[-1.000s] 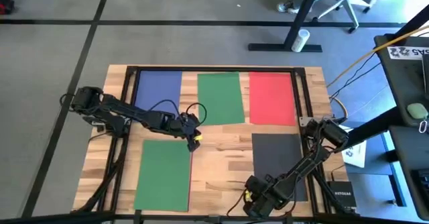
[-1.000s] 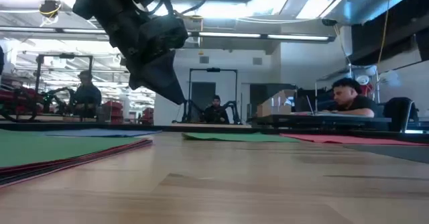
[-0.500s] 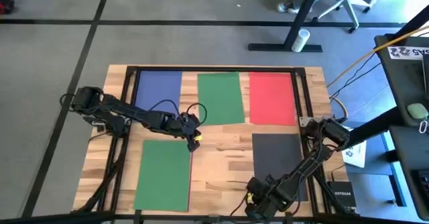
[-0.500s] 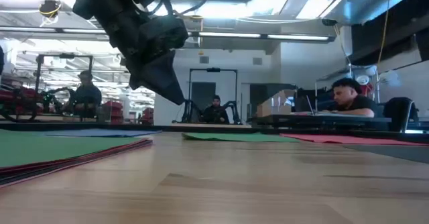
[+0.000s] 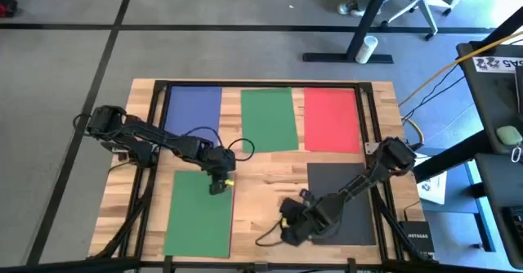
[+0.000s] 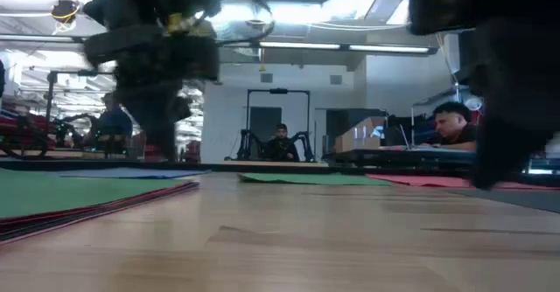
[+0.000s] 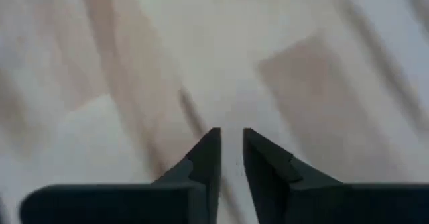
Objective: Organize paper
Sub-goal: Stack the green paper on top of the other green paper
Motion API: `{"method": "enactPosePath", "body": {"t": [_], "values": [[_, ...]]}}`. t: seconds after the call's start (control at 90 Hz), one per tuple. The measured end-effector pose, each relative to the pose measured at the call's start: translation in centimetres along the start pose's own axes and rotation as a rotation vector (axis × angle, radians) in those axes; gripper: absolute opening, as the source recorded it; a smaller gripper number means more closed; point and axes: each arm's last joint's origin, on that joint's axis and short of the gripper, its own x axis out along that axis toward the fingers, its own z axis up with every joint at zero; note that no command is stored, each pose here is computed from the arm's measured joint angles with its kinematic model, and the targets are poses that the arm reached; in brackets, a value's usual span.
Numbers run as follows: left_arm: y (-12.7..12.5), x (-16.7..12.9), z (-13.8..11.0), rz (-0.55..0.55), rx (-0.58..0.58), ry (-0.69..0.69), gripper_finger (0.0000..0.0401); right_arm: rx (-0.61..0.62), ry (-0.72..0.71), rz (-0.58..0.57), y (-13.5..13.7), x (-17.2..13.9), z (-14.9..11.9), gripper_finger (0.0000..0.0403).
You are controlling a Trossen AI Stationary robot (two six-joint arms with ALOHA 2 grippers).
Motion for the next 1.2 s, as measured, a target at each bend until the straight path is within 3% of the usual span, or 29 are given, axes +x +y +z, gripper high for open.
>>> {"method": "enactPosePath", "body": {"t": [0.189,0.456,0.789,0.989,1.2], "values": [[0.1,0.0,-0.5,0.011,0.084,0.053,0.0020,-0.103,-0.011,-0.029,-1.7,0.9,2.6,0.0087],[0.6,0.0,-0.2,0.019,0.203,0.036,0.0071,-0.137,0.011,-0.035,-3.4,1.5,4.6,0.0086],[2.1,-0.2,0.3,0.047,0.206,0.006,0.0121,-0.164,0.016,-0.035,-3.8,1.7,5.1,0.0085],[2.4,-0.2,0.4,-0.063,0.180,0.009,0.0129,-0.179,0.024,-0.027,-3.8,1.7,5.1,0.0085],[2.6,0.6,0.3,-0.059,0.186,0.034,0.0130,-0.183,0.024,-0.027,-3.8,1.7,5.1,0.0085]]}}
